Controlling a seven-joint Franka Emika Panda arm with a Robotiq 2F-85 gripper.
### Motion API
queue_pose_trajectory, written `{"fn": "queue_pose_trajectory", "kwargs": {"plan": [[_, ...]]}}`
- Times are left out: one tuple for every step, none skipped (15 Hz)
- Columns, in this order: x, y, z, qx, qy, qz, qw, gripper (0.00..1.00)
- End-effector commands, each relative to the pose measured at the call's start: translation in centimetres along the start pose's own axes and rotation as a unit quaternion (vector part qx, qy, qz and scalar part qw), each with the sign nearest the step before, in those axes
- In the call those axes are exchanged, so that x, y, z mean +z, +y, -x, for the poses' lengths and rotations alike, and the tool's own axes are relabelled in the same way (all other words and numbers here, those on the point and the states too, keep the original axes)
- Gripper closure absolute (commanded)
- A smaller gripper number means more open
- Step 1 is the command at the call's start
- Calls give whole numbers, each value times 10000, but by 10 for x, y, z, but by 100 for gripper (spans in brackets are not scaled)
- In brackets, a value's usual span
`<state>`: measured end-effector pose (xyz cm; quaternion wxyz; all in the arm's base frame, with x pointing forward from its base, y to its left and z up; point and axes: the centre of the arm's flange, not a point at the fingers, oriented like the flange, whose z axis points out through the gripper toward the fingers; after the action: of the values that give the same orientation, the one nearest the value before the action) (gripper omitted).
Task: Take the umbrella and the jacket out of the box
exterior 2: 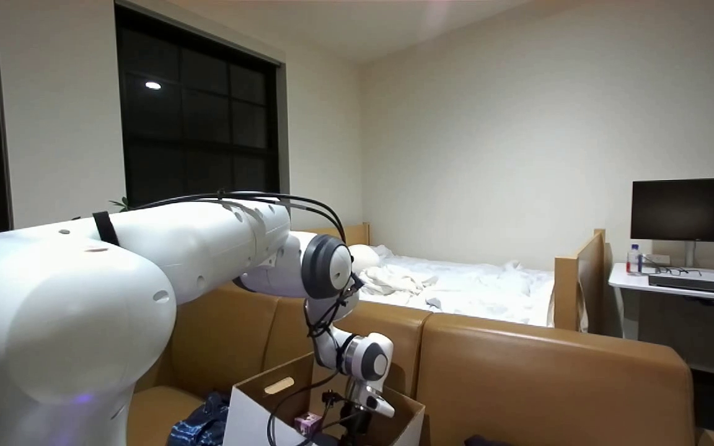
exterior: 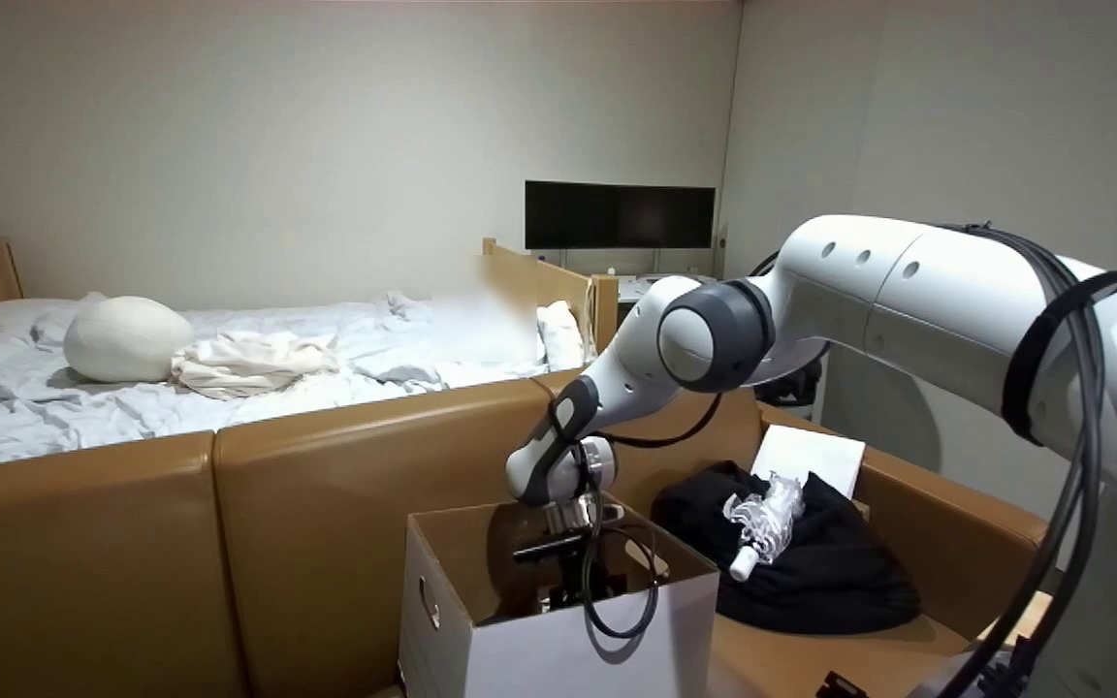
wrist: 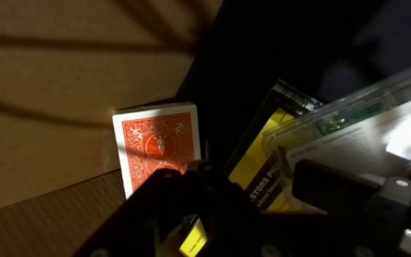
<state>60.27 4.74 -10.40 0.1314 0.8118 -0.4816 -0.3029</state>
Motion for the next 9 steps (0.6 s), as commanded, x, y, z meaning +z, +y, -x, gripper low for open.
{"fn": "queue_pose_trajectory", "kwargs": {"plan": [[12, 3, 11, -745, -39, -63, 9972, 76], [13, 1, 14, -905, -68, -40, 9959, 37], [14, -1, 16, -1026, -86, -34, 9947, 39], [14, -1, 18, -1117, -99, -26, 9937, 38], [15, 0, 21, -1209, -101, -32, 9926, 32], [15, 0, 22, -1284, -97, -42, 9917, 27], [14, 0, 22, -1344, -77, -74, 9909, 19], [14, 0, 21, -1416, -70, -97, 9898, 14], [13, 0, 21, -1473, -82, -97, 9890, 8]]}}
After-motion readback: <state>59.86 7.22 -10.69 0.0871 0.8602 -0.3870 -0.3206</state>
